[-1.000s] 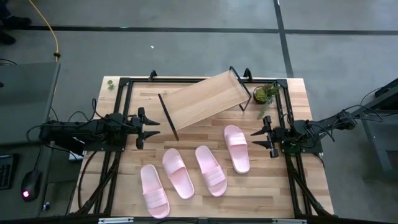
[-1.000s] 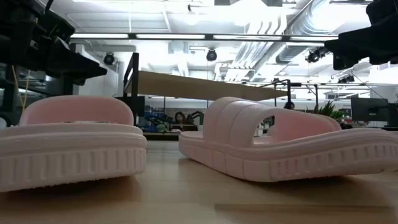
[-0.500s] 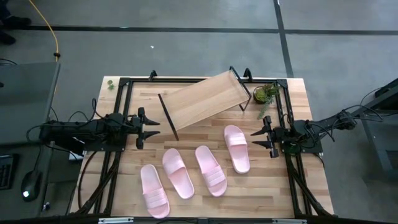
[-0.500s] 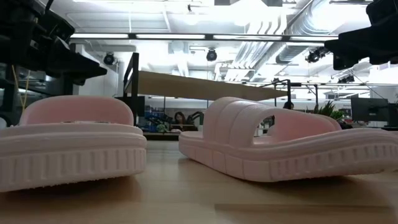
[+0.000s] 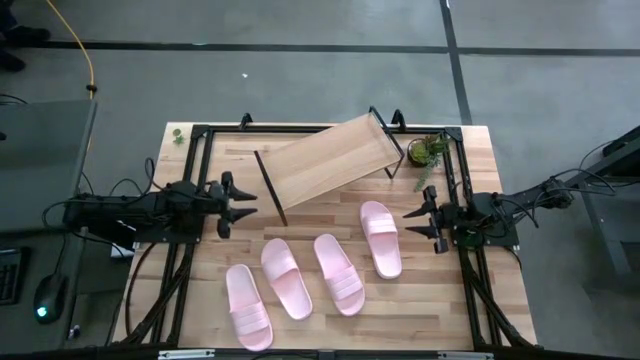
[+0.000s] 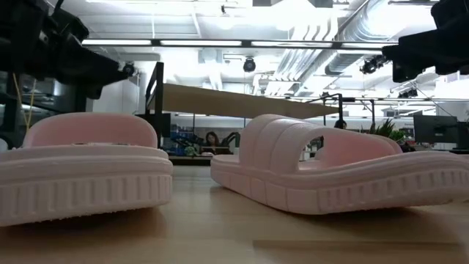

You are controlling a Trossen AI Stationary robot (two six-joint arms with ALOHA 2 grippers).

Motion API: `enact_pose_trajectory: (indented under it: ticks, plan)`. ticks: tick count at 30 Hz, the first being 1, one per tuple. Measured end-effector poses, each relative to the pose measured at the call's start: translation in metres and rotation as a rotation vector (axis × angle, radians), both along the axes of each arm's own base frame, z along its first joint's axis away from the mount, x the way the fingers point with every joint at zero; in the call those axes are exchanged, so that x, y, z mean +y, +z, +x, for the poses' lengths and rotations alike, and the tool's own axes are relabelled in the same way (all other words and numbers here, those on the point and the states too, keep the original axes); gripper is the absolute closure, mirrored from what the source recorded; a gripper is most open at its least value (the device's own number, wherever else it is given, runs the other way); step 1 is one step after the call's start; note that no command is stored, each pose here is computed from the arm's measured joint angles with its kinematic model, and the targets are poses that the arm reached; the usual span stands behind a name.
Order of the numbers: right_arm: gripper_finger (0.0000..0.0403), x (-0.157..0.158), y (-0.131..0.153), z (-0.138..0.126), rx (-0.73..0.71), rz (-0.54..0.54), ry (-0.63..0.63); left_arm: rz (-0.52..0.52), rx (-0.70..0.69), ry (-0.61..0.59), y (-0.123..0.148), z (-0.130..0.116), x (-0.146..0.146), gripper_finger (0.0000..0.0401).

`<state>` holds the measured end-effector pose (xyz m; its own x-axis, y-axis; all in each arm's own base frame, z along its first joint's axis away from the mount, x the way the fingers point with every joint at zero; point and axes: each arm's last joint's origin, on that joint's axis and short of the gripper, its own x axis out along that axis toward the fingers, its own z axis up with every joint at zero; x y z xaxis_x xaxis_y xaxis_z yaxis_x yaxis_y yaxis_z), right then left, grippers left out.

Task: Pick and place slides into the shelf
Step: Put the pink slipper on the shelf

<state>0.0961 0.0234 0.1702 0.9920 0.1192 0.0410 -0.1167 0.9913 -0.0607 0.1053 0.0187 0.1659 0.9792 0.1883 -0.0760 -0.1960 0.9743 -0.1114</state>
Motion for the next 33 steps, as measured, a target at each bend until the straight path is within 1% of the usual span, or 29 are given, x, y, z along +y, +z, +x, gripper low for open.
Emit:
enact_pose_trajectory:
  ticks: [2,4,8,13,17,25,30,33]
  plan:
    - [0.0267,-0.001,0.003,0.0,-0.03,-0.012,-0.018,0.009,-0.055,-0.002,0.005,0.0,0.0,0.0235]
    - [0.0267,-0.001,0.006,-0.001,-0.043,-0.057,-0.021,0.008,-0.082,-0.007,0.008,0.0,0.0,0.0235]
    - [0.0267,-0.001,0.016,-0.003,-0.087,-0.138,-0.029,-0.031,-0.132,-0.007,0.012,0.0,0.0,0.0235]
    - [0.0267,-0.001,0.017,-0.003,-0.096,-0.184,-0.034,-0.077,-0.143,-0.006,0.012,0.0,0.0,0.0235]
    - [0.0267,-0.001,0.017,-0.003,-0.098,-0.202,-0.035,-0.087,-0.145,-0.002,0.012,0.0,0.0,0.0235]
    - [0.0267,-0.002,0.017,-0.003,-0.094,-0.181,-0.05,-0.099,-0.148,0.006,0.012,0.0,0.0,0.0235]
    - [0.0267,-0.002,0.019,-0.003,-0.093,-0.076,-0.054,-0.099,-0.173,0.024,0.015,0.0,0.001,0.0235]
    - [0.0267,-0.003,0.021,-0.003,-0.104,-0.001,-0.076,-0.064,-0.222,0.044,0.02,-0.001,0.001,0.0235]
